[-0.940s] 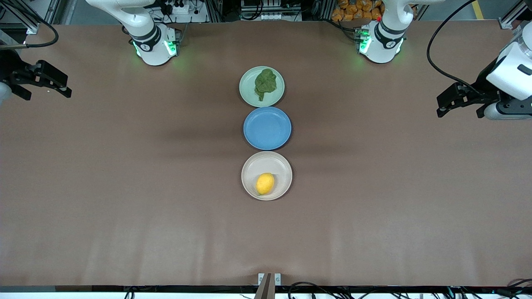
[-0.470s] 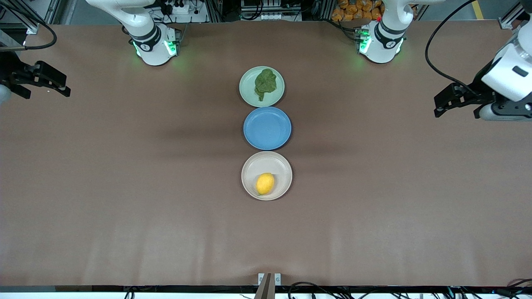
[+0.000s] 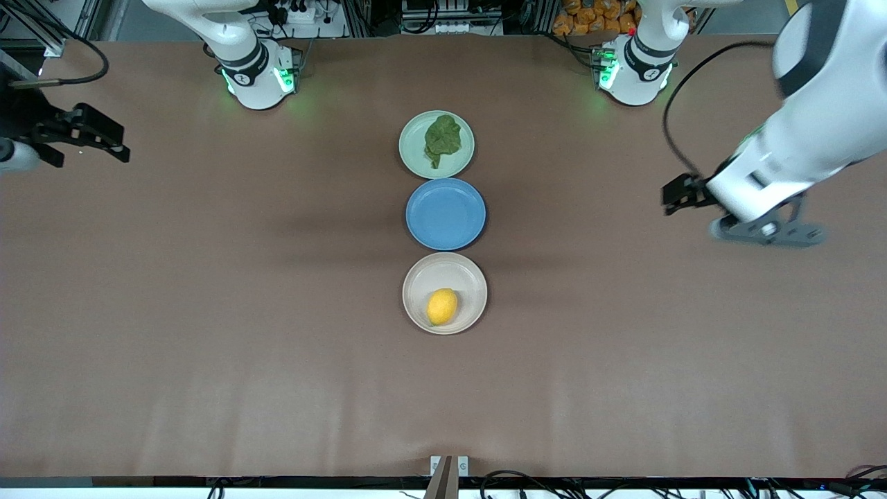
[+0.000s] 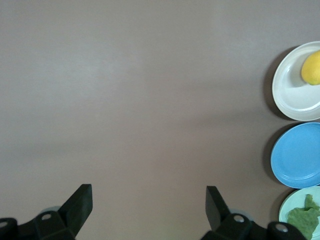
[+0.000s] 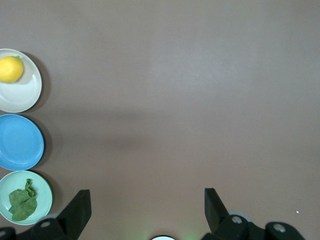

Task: Pick lemon and lettuce from plates
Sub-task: 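Reach the left gripper to the lemon while the right gripper moves out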

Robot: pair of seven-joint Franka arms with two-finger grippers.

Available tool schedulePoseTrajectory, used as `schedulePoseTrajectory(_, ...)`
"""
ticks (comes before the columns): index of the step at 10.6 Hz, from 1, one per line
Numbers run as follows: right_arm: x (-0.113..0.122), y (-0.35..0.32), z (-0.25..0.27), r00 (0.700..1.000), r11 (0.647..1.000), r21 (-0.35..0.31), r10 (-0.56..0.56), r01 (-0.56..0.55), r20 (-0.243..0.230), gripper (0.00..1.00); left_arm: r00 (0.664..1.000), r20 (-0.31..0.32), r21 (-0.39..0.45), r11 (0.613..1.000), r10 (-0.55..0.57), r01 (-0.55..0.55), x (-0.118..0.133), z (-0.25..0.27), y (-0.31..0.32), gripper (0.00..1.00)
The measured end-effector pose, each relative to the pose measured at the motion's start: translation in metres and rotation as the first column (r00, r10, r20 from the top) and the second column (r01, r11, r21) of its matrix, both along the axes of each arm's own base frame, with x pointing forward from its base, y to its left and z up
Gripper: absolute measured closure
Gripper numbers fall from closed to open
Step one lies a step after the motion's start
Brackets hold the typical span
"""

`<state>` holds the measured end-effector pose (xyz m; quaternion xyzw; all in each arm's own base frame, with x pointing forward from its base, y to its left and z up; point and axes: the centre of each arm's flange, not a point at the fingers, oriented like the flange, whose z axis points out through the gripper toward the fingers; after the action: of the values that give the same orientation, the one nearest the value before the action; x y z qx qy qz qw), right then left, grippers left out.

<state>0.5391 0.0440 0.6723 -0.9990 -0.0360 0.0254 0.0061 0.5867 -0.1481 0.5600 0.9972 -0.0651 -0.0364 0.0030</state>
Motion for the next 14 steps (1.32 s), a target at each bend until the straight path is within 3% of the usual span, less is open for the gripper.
schedulePoseTrajectory(3,-0.007,0.054,-0.004,1.000,1.000,-0.004,0.012,-0.012,-0.010,0.00,0.998,-0.022,-0.021,0.998,0.053,-0.053,0.015,-0.058,-0.060,0.00)
schedulePoseTrajectory(7,-0.018,0.103,-0.010,0.999,0.999,-0.011,0.045,-0.046,-0.026,0.00,0.976,0.002,-0.062,0.974,0.218,-0.218,0.019,-0.151,-0.171,0.00)
schedulePoseTrajectory(10,-0.031,0.134,-0.012,0.998,0.999,-0.022,0.032,-0.033,-0.047,0.00,0.983,0.105,-0.114,0.984,0.152,-0.140,0.015,-0.206,-0.233,0.00)
schedulePoseTrajectory(14,-0.071,0.235,-0.024,0.999,1.000,-0.028,0.006,-0.007,-0.033,0.00,0.975,0.221,-0.128,0.992,0.013,0.015,-0.016,-0.293,-0.310,0.00)
